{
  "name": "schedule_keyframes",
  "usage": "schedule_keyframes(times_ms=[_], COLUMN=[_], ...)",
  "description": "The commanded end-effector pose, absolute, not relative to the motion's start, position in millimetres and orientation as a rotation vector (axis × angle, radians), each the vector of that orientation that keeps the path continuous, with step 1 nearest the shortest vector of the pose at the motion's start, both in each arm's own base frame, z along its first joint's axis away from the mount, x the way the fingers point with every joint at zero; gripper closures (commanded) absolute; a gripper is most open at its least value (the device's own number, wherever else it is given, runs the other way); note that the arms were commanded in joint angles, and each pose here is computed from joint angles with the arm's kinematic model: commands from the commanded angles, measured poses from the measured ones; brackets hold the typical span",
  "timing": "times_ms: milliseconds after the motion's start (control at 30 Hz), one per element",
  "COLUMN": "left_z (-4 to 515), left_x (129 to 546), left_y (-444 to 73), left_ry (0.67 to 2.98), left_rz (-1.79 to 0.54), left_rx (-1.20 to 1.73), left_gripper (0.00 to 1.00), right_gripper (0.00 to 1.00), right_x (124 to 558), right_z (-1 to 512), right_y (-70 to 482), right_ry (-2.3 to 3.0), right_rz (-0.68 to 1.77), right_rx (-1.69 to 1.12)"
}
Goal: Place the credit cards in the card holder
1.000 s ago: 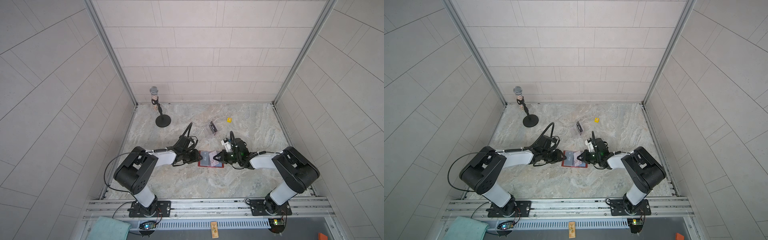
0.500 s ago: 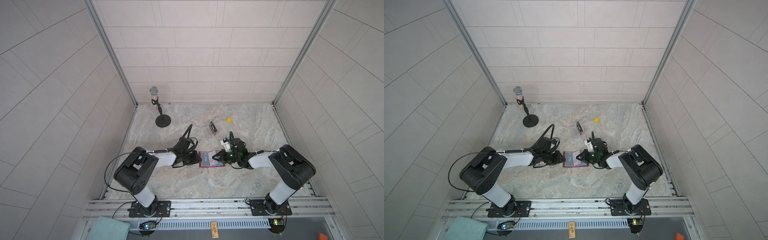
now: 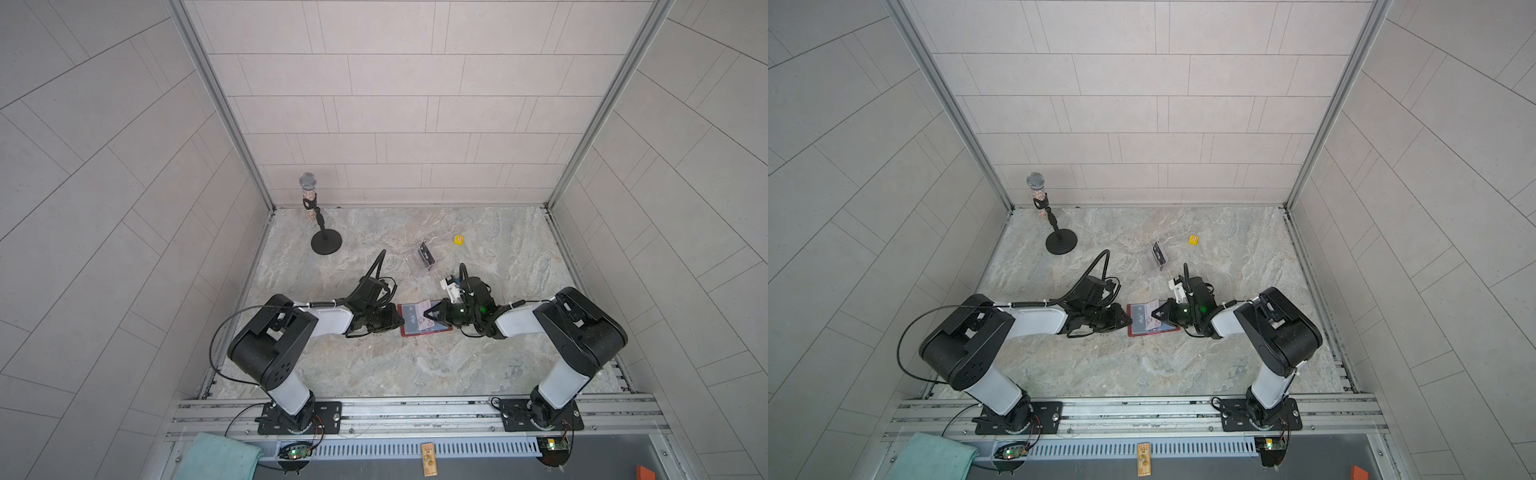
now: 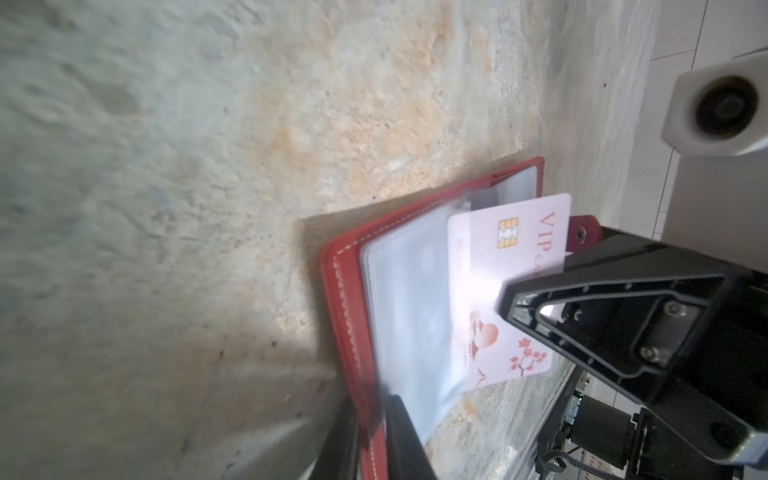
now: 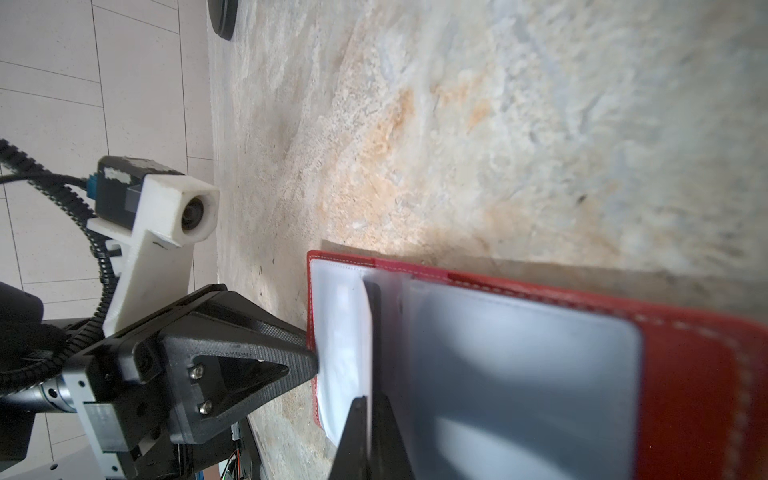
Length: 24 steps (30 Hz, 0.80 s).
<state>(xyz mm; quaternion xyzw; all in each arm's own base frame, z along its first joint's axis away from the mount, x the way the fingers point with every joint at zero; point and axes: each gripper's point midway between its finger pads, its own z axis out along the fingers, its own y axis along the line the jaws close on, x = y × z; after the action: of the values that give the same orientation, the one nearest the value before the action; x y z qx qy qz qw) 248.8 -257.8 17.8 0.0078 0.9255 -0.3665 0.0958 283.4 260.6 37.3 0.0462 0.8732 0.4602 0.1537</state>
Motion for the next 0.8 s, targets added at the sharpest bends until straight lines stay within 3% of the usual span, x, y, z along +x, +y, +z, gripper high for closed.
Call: schedule_keyframes(times_ms=[0, 100, 200, 400, 533, 767], left_z=[4, 4, 3, 4, 5, 4], left_x=[236, 237, 237, 239, 240, 241], left_y=[-250, -249, -249, -250, -250, -251], left_ry=[2.801, 2.798, 2.798, 2.790, 2.793, 2.793], left_rz=[-1.030, -1.022, -1.019, -1.021, -1.024, -1.032], left_rx=[0.007, 0.005, 0.005, 0.006, -0.030, -0.037], left_gripper=[0.82, 0.82, 0.89, 1.00, 1.00, 1.00], right_gripper=[1.00, 1.00, 1.00, 0.87, 0.72, 0.58], right_x=[273, 271, 268, 267, 265, 265], right_z=[22, 19, 17, 17, 18, 25], right_y=[257, 257, 256, 253, 245, 243], right_ry=[2.554, 2.568, 2.581, 2.609, 2.648, 2.672], right_rz=[1.290, 1.279, 1.265, 1.192, 1.072, 0.969], right_rx=[0.150, 0.143, 0.134, 0.100, 0.046, -0.032])
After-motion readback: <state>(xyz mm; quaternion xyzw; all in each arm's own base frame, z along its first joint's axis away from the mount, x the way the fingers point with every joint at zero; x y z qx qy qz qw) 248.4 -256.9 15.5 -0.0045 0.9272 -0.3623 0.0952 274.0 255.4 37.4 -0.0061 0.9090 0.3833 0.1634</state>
